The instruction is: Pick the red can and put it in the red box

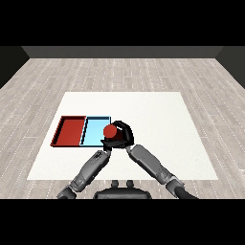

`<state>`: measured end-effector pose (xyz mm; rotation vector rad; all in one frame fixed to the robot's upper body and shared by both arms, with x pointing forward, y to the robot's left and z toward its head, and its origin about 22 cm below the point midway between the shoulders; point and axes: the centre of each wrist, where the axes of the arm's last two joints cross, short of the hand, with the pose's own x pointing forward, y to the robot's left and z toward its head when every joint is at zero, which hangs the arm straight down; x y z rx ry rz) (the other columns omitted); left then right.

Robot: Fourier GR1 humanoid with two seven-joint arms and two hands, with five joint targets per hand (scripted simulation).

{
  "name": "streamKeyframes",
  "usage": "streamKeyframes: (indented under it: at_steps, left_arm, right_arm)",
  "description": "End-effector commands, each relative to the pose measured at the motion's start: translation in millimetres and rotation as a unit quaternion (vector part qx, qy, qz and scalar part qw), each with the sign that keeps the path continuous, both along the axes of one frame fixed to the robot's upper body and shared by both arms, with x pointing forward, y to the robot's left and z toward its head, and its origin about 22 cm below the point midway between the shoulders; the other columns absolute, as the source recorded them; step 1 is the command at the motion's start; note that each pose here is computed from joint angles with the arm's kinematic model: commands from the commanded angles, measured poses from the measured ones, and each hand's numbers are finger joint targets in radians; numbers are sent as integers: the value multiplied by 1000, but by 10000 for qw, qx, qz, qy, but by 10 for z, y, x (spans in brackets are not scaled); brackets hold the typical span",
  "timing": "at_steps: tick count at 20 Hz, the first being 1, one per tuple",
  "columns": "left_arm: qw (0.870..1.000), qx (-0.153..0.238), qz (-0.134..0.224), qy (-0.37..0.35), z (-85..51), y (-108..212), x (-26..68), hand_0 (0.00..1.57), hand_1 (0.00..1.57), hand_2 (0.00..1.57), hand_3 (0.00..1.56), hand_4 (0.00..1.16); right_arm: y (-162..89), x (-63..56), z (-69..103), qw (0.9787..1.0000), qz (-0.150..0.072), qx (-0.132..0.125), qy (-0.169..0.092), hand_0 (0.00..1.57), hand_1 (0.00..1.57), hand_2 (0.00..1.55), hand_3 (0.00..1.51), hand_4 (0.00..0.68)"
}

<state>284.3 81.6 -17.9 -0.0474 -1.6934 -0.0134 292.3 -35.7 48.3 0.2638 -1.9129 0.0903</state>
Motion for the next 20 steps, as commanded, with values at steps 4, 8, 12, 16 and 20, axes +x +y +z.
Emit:
streamKeyframes:
  at_steps: [4, 8, 12, 16, 20]
  left_arm:
    - [9987, -45, 394, -312, 148, 170, 110, 1571, 1571, 1520, 1413, 937]
    - [9985, 40, 487, -245, 155, 35, 37, 1571, 1571, 1527, 1436, 1080]
    - [9979, 46, 505, -410, 137, 19, 59, 1571, 1571, 1529, 1455, 1118]
    - [9981, 54, 491, -360, 67, 12, 151, 1571, 1571, 1529, 1455, 1118]
    - [9981, 123, 421, -434, 175, 14, 4, 1571, 1571, 1567, 1497, 1135]
  right_arm:
    - [115, -296, 124, 9997, 46, 195, 110, 1437, 1437, 1442, 1379, 622]
    - [-42, -93, -108, 9987, 77, 483, 152, 1324, 1324, 1316, 1254, 123]
    - [-3, -107, -34, 9999, 52, -150, 38, 0, 0, 0, 0, 0]
    - [-29, -30, 14, 9998, 31, -176, 48, 0, 0, 0, 0, 0]
    - [-69, 63, -108, 9998, -21, -201, 21, 0, 0, 0, 0, 0]
